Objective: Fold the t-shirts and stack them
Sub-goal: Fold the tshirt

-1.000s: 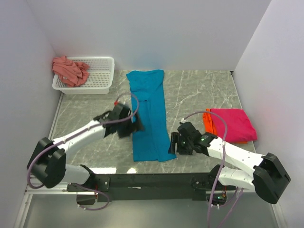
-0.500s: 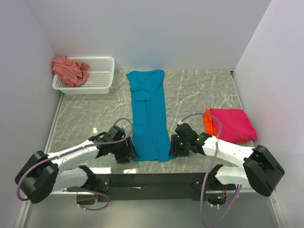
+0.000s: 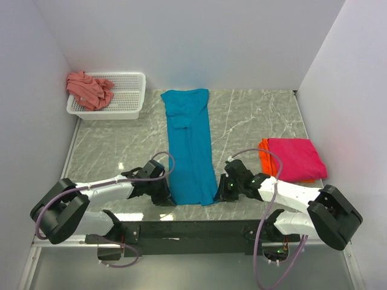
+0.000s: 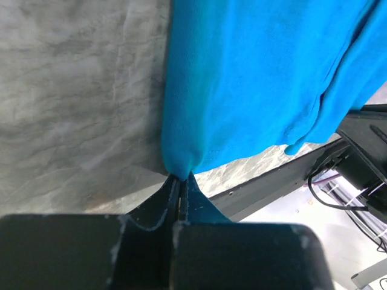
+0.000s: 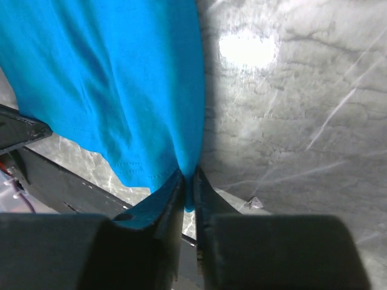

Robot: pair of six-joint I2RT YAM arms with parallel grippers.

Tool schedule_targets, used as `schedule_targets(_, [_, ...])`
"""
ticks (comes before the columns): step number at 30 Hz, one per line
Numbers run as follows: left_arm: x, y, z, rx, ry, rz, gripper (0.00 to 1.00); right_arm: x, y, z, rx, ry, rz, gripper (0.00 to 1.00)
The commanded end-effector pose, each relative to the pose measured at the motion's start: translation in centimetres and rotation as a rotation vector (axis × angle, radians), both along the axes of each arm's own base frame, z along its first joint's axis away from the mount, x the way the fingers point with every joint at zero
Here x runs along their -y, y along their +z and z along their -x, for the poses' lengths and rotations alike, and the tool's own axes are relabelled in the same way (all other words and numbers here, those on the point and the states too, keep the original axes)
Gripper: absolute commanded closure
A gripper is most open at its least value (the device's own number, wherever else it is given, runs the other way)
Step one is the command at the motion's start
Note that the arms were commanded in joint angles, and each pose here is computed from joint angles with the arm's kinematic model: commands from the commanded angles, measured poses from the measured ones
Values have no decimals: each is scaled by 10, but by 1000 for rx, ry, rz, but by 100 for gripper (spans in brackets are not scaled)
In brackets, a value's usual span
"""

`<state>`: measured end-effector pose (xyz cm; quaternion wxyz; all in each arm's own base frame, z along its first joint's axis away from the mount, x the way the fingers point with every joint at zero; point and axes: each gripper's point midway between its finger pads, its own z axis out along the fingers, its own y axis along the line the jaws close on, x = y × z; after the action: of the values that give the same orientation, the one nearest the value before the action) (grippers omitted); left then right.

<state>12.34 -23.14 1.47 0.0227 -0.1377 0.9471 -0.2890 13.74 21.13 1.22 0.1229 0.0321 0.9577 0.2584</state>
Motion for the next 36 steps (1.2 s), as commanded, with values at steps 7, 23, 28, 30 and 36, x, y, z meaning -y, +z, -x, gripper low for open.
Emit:
schedule_targets(7, [-27,-3,18,-4,46,-80,100,4,-12,44,-91,-22,-93,90])
schedule_targets(23, [8,69,-65,294,79,61,100,-11,69,-42,231,-90,-51,97])
schedule_targets(28, [6,90,-111,375,137,64,100,-19,97,-80,318,-105,-39,97])
schedule_targets(30, [8,102,-128,413,132,60,100,-17,105,-97,350,-122,-25,98])
schedule_targets(36, [2,125,-187,484,182,71,100,-21,133,-153,423,-172,-13,98])
